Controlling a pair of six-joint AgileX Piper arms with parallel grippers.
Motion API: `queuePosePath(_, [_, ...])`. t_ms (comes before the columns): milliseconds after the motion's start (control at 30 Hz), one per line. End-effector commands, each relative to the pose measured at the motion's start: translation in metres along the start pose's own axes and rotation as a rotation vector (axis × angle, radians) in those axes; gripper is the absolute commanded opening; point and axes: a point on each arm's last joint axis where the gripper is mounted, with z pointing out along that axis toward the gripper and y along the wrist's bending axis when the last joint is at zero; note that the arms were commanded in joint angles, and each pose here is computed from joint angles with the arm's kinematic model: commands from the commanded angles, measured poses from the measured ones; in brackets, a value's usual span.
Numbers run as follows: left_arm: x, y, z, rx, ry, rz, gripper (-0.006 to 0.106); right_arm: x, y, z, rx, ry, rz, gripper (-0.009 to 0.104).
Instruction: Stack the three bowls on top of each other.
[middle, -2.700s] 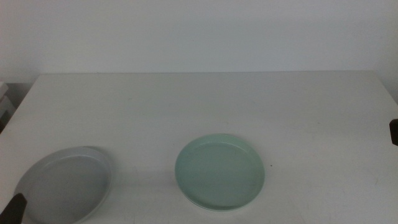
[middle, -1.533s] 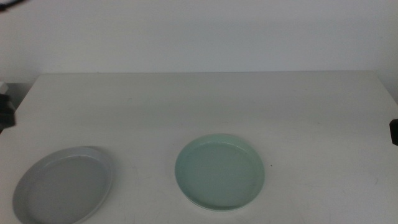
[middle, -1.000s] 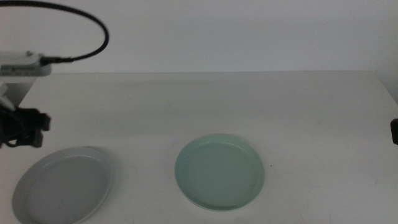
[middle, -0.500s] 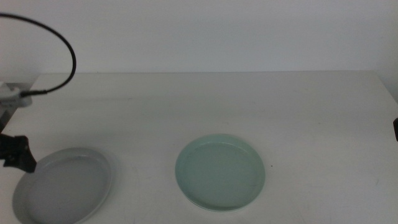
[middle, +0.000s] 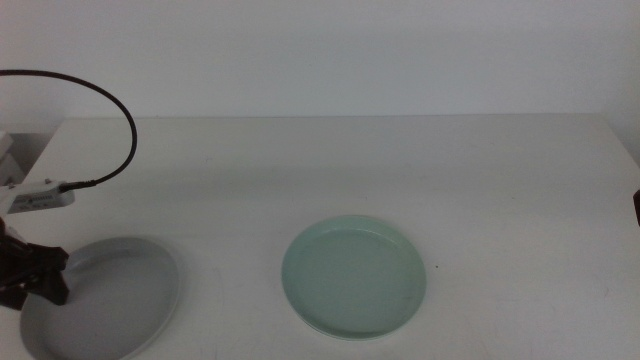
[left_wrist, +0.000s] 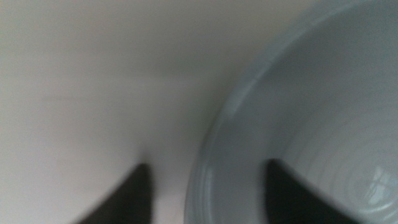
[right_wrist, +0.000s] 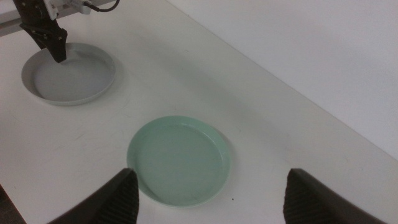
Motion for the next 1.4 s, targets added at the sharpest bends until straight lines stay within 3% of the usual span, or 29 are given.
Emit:
queuePosePath(0, [-0.004,-0.003,-0.005,0.033,-0.021,-0.042,0.035,-0.01,-0.002,-0.004,0.025,-0.073,-0.008,0.059])
queuePosePath(67, [-0.004,-0.004,-0.004,0.052,-0.015,-0.062,0.008,-0.01,-0.002,-0.004,0.025,-0.073,-0.008,0.059])
queuePosePath(100, [-0.004,-0.006,-0.007,0.063,-0.015,-0.064,0.0,-0.01,-0.002,-0.004,0.025,-0.073,-0.008,0.059])
queuePosePath(367, [-0.007,-0.027,-0.071,0.102,-0.141,-0.053,0.0,-0.01,-0.002,-0.004,0.025,-0.073,-0.008,0.059])
queuePosePath(500, [-0.01,-0.06,-0.11,0.187,-0.254,-0.071,0.0,-0.01,-0.002,-0.004,0.025,-0.073,-0.008,0.059])
queuePosePath(633, [-0.016,-0.104,-0.123,0.24,-0.255,-0.006,0.0,-0.01,-0.002,-0.004,0.025,-0.073,-0.008,0.059])
queuePosePath(1033, [-0.03,-0.237,-0.097,0.347,-0.26,0.172,0.0,-0.01,-0.002,-0.004,0.025,-0.073,-0.008,0.059])
queuePosePath(1367, [-0.033,-0.278,-0.044,0.364,-0.201,0.208,0.0,-0.01,-0.002,-0.004,0.025,-0.073,-0.008,0.059])
